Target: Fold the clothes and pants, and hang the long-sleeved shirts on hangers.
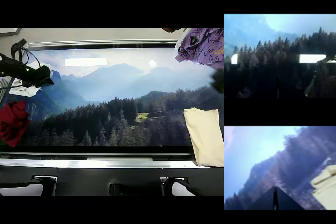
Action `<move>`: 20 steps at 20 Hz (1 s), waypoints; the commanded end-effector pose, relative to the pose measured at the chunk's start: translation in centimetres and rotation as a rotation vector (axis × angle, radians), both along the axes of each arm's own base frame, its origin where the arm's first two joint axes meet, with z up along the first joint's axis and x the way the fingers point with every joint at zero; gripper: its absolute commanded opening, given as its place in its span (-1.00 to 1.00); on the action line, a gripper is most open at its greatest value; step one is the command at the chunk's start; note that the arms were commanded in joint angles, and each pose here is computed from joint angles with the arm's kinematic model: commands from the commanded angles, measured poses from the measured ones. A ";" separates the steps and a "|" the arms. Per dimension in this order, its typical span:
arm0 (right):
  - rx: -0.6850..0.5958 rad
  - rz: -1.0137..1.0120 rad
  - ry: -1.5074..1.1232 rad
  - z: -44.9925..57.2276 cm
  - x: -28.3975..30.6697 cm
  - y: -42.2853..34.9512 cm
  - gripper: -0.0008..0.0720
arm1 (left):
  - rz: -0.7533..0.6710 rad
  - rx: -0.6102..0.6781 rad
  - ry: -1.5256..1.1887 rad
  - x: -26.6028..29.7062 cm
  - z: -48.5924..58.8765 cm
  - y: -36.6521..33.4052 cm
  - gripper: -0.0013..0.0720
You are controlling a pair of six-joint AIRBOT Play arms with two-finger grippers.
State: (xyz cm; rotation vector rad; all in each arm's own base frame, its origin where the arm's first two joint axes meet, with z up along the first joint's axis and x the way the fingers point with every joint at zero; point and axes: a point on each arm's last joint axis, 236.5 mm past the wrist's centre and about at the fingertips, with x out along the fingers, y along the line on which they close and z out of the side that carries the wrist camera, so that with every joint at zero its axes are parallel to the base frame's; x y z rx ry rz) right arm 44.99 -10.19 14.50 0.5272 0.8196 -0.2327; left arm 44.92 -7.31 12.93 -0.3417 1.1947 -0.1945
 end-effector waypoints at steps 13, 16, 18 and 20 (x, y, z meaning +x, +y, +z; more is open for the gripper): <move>-0.156 0.683 0.145 -7.2 -4.6 29.2 -0.91 | -0.044 0.095 -0.074 -5.0 -3.7 -0.6 -0.90; -0.157 0.686 0.164 -7.5 -5.0 29.1 -0.91 | -0.044 0.094 -0.074 -5.0 -3.7 -0.6 -0.90; -0.157 0.686 0.164 -7.5 -5.0 29.1 -0.91 | -0.044 0.094 -0.074 -5.0 -3.7 -0.6 -0.90; -0.157 0.686 0.165 -7.5 -5.0 29.1 -0.91 | -0.044 0.094 -0.074 -5.0 -3.7 -0.6 -0.90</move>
